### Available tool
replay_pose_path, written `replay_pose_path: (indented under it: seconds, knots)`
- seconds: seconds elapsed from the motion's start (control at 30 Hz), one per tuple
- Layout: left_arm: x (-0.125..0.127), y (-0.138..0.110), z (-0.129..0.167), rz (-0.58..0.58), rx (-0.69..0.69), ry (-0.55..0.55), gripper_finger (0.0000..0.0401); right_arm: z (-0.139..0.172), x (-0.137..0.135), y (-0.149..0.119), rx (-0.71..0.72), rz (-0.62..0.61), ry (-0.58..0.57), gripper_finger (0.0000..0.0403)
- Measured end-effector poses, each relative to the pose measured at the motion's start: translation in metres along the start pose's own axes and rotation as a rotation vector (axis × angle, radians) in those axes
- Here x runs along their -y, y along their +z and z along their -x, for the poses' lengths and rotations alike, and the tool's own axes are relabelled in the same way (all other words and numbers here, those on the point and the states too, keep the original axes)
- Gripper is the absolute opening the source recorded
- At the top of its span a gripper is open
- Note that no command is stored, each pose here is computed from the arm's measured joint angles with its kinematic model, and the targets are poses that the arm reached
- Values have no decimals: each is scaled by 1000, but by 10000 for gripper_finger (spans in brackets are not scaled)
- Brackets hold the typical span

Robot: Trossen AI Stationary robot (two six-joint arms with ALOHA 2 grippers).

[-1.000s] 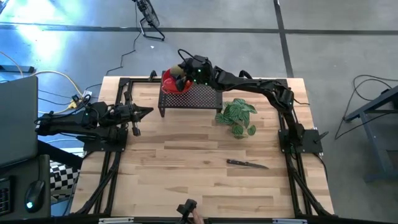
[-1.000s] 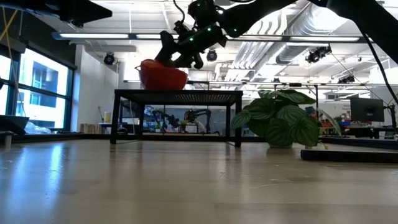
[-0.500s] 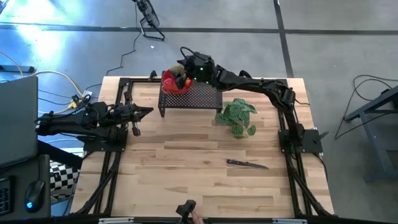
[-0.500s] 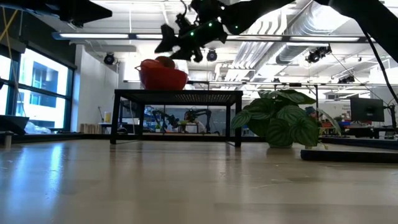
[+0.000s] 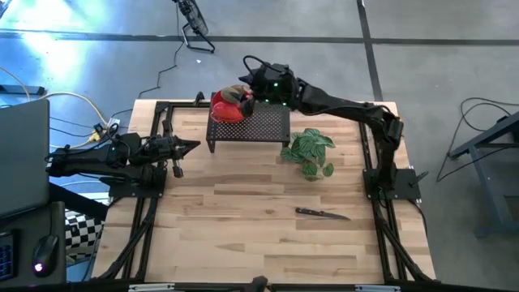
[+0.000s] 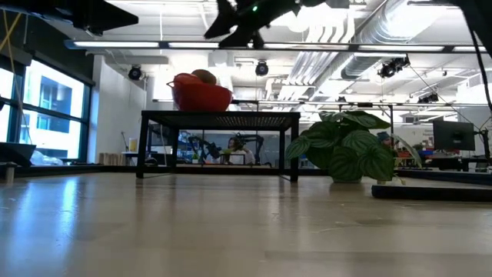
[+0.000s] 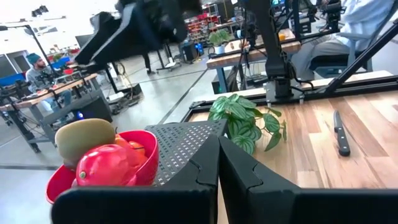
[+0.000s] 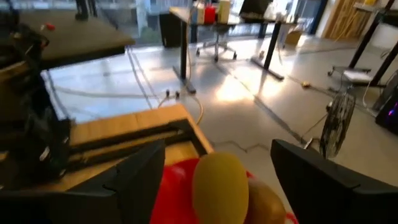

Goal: Pick & Place Fruit
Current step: Put the black knife on the shelf

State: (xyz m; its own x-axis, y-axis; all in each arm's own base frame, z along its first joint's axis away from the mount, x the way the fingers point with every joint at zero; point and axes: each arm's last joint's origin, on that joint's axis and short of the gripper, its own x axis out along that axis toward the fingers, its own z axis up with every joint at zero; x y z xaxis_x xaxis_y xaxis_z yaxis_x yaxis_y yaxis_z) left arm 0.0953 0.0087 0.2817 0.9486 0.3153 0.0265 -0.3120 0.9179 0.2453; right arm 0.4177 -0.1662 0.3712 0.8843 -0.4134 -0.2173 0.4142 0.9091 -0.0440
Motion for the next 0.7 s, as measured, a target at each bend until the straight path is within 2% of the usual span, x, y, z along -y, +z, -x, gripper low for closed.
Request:
replay_pose_path:
  seconds: [0.37,0.7]
  knots:
    - [0,-1,0,-4,-11,-3,0,63,-9,28,-105,-12,42,205]
    - [1,-5,0,-16,-44,-19,0,107,-12,23,-353,-28,60,150]
